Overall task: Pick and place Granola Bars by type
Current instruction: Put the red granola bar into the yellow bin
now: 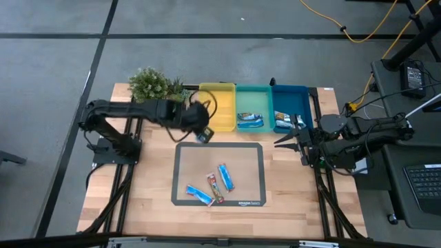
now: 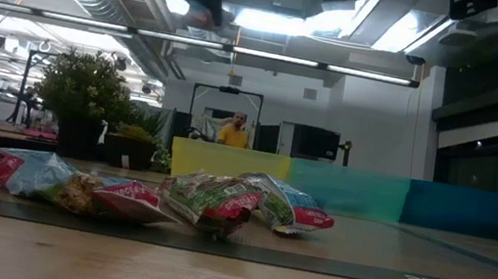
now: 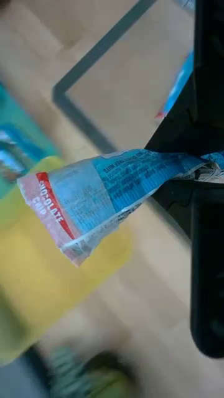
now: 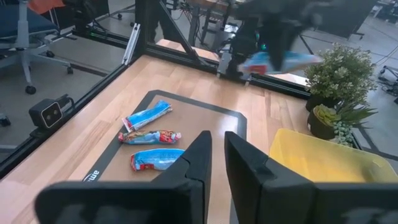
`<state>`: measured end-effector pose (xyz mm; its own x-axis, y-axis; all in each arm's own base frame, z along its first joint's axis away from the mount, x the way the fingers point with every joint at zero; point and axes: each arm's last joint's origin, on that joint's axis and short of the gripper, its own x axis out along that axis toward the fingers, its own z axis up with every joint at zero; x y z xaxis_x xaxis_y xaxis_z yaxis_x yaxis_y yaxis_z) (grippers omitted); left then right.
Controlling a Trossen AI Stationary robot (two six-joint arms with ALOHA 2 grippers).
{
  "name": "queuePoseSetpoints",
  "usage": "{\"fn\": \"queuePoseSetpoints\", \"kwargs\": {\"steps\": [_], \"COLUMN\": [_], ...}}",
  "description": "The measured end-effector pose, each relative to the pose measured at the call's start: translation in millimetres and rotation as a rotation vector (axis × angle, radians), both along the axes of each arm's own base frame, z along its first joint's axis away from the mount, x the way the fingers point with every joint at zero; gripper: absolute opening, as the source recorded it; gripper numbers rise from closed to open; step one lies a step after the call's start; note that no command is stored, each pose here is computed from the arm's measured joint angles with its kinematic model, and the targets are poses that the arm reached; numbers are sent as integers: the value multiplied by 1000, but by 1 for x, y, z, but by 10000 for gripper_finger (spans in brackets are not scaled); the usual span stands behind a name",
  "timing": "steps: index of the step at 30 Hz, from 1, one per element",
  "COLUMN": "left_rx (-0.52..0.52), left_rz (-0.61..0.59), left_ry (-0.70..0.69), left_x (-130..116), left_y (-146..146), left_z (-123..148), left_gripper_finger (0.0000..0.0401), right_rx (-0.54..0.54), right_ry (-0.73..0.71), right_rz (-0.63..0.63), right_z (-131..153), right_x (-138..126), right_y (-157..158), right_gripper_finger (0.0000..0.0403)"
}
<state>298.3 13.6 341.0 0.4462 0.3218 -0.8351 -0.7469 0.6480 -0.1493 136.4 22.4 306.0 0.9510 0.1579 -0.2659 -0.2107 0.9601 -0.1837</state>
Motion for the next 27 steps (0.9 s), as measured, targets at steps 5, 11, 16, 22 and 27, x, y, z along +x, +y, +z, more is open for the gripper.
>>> {"fn": "queuePoseSetpoints", "kwargs": {"steps": [5,11,16,22,27], "left_rx": [82,84,77,49,62], "left_rz": [-42,-104,-201,-251,-305], "left_ry": [39,71,17,-12,30], "left_x": [1,-7,2,18,22], "left_y": [38,75,109,148,163], "left_z": [8,8,1,-24,-39], "left_gripper_finger": [42,42,42,42,42], "right_rx": [37,89,74,59,53], "right_ry": [6,11,4,0,-3], "right_rz": [-15,-92,-158,-194,-213], "right_z": [0,0,0,0,0], "right_x": [0,0,0,0,0], "right_y": [0,-2,-4,-5,-6], "right_gripper_finger": [49,49,49,49,49]}}
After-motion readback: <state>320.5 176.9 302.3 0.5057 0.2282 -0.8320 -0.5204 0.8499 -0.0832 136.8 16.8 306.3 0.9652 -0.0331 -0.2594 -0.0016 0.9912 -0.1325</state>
